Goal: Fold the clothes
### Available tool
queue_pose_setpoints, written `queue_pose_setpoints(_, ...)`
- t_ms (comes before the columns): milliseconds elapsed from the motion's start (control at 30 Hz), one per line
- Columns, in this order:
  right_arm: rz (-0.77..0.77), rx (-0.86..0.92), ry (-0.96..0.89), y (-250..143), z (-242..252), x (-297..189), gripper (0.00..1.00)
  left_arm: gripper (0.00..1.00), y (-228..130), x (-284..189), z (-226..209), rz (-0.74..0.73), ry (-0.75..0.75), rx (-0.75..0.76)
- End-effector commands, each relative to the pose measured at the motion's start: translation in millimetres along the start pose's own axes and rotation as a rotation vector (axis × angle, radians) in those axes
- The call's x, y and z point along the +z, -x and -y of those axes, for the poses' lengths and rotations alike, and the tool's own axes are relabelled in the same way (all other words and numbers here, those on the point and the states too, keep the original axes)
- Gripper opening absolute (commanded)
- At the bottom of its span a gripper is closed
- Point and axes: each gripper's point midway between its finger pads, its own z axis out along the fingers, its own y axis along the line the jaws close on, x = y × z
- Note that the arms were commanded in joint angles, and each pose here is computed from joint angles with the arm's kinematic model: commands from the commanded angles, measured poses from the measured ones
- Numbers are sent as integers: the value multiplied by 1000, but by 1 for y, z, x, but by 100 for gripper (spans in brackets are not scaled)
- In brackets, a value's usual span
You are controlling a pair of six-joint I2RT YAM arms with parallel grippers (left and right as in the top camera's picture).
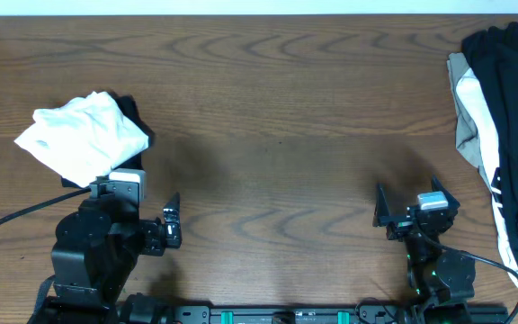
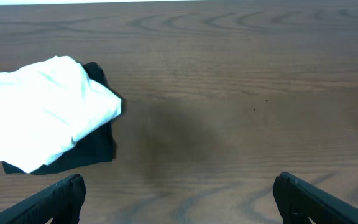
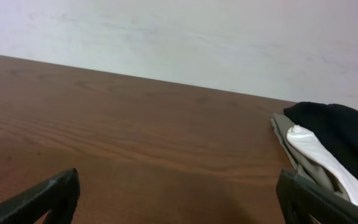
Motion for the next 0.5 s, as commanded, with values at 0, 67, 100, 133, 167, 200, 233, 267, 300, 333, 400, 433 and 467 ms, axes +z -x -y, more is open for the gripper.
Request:
queue_pose_setpoints(0,-1,-8,3,-1,0,0,99,98,-2,1,-2,-4,10,-6)
queue_pose_setpoints(67,0,-8,3,-1,0,0,99,98,-4,3,-2,-9,11,-6)
queue_pose_setpoints(100,-1,-8,3,-1,0,0,99,98,-5,4,-2,-14,11,-6)
queue_pose_setpoints(133,-1,-8,3,-1,0,0,99,98,-8,5,-3,-20,12,-6)
queue_pose_setpoints(167,-1,-8,3,-1,0,0,99,98,-10,7,-3,-27,12,-5)
queue_pose_setpoints(200,0,-8,3,-1,0,0,99,98,-12,8,-6,-32,28,16)
queue_pose_setpoints(233,-1,-8,3,-1,0,0,99,98,-16,10,-10,-39,52,42)
queue_pose_setpoints(267,0,-8,3,-1,0,0,99,98,-20,11,-12,-45,61,52)
queue_pose_setpoints(300,-1,-8,3,-1,0,0,99,98,-27,13,-14,-51,72,52)
queue_pose_setpoints(333,-1,-8,3,-1,0,0,99,98,-34,14,-15,-55,73,52)
queue_pose_setpoints(400,-1,-8,3,-1,0,0,99,98,-49,19,-17,-49,76,52)
queue_pose_setpoints(433,0,-8,3,-1,0,0,99,98,-56,22,-17,-34,75,52)
queue_pose_setpoints(467,0,-8,3,-1,0,0,99,98,-60,24,-17,-19,75,52)
